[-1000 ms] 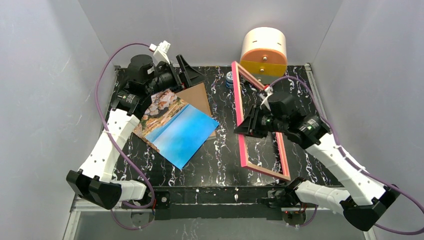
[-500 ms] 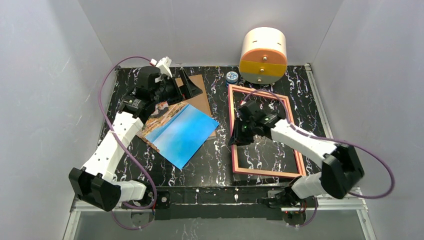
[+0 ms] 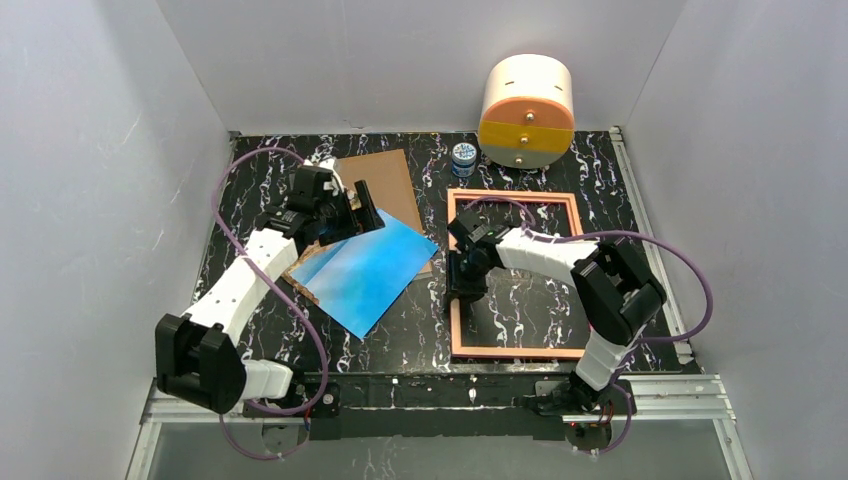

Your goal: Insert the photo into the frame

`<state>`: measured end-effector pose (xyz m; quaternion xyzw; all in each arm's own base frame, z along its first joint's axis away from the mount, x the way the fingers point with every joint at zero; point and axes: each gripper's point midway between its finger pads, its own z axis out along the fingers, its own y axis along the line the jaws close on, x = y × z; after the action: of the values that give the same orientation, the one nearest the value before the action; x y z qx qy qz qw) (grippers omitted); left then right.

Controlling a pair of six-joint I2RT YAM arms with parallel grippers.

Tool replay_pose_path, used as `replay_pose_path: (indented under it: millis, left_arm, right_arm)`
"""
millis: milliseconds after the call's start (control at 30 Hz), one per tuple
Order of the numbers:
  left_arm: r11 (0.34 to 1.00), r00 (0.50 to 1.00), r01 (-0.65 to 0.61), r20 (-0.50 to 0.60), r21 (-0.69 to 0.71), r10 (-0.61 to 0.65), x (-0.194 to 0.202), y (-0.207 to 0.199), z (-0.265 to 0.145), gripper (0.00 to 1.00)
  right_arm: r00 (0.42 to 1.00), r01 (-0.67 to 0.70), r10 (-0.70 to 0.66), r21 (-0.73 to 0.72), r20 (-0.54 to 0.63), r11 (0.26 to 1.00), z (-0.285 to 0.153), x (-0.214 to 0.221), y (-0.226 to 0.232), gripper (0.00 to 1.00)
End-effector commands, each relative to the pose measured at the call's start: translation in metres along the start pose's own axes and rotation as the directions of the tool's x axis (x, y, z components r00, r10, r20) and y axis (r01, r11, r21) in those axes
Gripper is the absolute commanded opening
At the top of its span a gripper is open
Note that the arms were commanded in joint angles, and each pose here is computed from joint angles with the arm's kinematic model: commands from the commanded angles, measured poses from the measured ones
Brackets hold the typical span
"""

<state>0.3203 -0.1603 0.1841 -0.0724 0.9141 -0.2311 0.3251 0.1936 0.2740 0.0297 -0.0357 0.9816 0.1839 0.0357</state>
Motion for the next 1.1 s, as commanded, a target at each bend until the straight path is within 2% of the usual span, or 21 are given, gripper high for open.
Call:
replay_pose_path:
  millis: [0, 100, 167, 233, 400, 533, 767, 833, 933, 1067]
  left_arm:
    - [0.997, 0.999, -0.01, -0.047, -0.082, 0.006, 0.015, 0.03, 0.009, 0.96]
    - [0.994, 0.998, -0.021, -0.065, -0.108, 0.014, 0.019, 0.041, 0.012, 0.95]
    - [0.99, 0.996, -0.029, -0.085, -0.138, 0.017, 0.024, 0.05, 0.015, 0.95]
    - [0.985, 0.995, -0.025, -0.102, -0.169, 0.008, 0.028, 0.06, 0.016, 0.93]
    - [0.982, 0.991, 0.028, -0.126, -0.187, -0.052, 0.038, 0.075, 0.017, 0.88]
    - [0.984, 0.984, 0.071, -0.149, -0.164, -0.096, 0.05, 0.079, 0.023, 0.85]
    - [0.96, 0.972, 0.158, -0.133, -0.23, -0.192, 0.058, 0.113, 0.034, 0.78]
    - [0.955, 0.971, 0.169, -0.125, -0.245, -0.204, 0.056, 0.121, 0.038, 0.73]
    - [0.957, 0.972, 0.159, -0.133, -0.241, -0.195, 0.051, 0.122, 0.041, 0.69]
    - [0.96, 0.976, 0.141, -0.131, -0.241, -0.176, 0.046, 0.123, 0.042, 0.68]
  right_arm:
    - [0.999, -0.03, 0.028, -0.096, -0.023, 0.995, -0.02, -0.007, 0.038, 0.53]
    - [0.998, -0.053, 0.054, -0.028, 0.028, 0.998, -0.031, -0.016, 0.031, 0.68]
    - [0.996, -0.059, 0.059, 0.003, 0.067, 0.998, -0.037, -0.024, 0.029, 0.69]
    - [0.994, -0.057, 0.057, -0.002, 0.096, 0.998, -0.041, -0.034, 0.035, 0.69]
    - [0.986, 0.012, 0.009, -0.127, 0.166, 0.992, -0.038, -0.071, 0.077, 0.63]
    - [0.977, 0.027, -0.012, -0.068, 0.213, 0.997, -0.018, -0.106, 0.084, 0.63]
    - [0.963, 0.048, -0.041, -0.02, 0.268, 0.999, 0.008, -0.159, 0.074, 0.62]
    - [0.955, 0.067, -0.057, -0.023, 0.29, 0.997, 0.008, -0.174, 0.067, 0.63]
    - [0.943, 0.1, -0.085, -0.031, 0.321, 0.994, 0.004, -0.194, 0.057, 0.64]
    - [0.939, 0.141, -0.122, -0.037, 0.32, 0.989, 0.009, -0.203, 0.05, 0.64]
